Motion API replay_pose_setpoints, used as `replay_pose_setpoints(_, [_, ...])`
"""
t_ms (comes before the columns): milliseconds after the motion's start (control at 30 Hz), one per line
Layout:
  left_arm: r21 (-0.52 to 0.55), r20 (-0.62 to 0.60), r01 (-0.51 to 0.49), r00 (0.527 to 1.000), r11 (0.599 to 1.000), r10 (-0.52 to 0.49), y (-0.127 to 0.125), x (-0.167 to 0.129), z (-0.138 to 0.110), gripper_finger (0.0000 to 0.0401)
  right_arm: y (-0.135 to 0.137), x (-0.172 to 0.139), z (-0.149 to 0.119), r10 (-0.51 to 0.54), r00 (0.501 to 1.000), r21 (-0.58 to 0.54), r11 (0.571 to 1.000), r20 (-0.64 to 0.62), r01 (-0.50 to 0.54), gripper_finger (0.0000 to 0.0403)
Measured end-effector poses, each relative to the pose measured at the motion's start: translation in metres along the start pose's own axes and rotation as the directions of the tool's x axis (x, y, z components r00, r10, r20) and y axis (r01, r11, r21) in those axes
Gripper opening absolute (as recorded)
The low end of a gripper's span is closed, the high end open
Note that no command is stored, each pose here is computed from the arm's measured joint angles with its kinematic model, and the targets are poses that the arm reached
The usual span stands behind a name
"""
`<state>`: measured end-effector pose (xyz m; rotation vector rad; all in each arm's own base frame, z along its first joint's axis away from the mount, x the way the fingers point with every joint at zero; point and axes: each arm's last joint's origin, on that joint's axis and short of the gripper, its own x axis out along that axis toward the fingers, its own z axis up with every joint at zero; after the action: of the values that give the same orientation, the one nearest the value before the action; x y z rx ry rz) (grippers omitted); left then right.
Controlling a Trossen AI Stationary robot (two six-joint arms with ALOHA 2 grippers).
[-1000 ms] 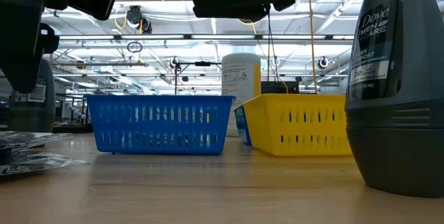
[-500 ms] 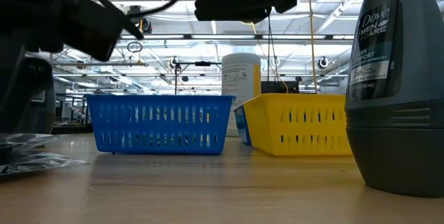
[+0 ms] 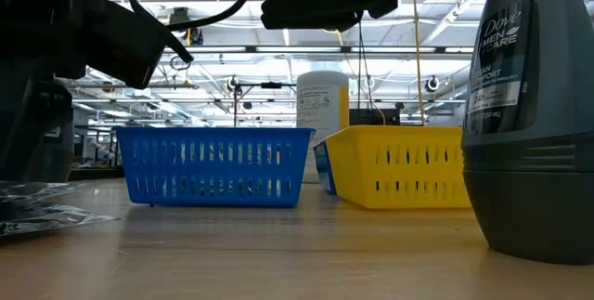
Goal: Pick & Place Travel size toiletries
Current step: Put the black hairbrush into the bottom blue bin
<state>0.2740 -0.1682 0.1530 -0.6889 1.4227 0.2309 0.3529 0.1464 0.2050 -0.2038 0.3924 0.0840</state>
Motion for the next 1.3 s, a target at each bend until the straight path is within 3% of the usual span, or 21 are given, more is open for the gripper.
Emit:
replay_pose_setpoints(267, [0.019, -0.007, 0.004, 1.000, 1.000, -0.004, 0.000, 0.000, 0.000, 0.0129, 0.000, 0.000, 0.000, 0.000, 1.000, 0.000, 1.000, 0.000, 0.000, 0.0141])
replay_pose_setpoints(467, [0.029, -0.020, 0.012, 1.000, 0.999, -0.011, 0.000, 0.000, 0.000, 0.0012, 0.000, 0.000, 0.000, 0.000, 1.000, 0.000, 1.000, 0.000, 0.000, 0.0141])
replay_pose_setpoints(800, [0.021, -0.017, 0.026, 1.000, 0.999, -0.026, -0.005, -0.006, 0.002, 0.0001, 0.000, 0.000, 0.000, -0.001, 1.000, -0.001, 1.000, 0.000, 0.001, 0.0141])
replay_pose_setpoints(1100, [0.113, 0.051, -0.011, 0.999, 0.994, 0.005, -0.031, -0.045, 0.010, 0.0000, -0.002, 0.001, 0.000, -0.005, 1.000, -0.001, 1.000, -0.001, 0.005, 0.0141])
replay_pose_setpoints(1300, [0.182, 0.064, 0.015, 0.998, 0.983, -0.028, -0.035, -0.035, 0.004, 0.0011, -0.002, 0.001, 0.000, -0.004, 1.000, -0.002, 1.000, -0.001, 0.004, 0.0141])
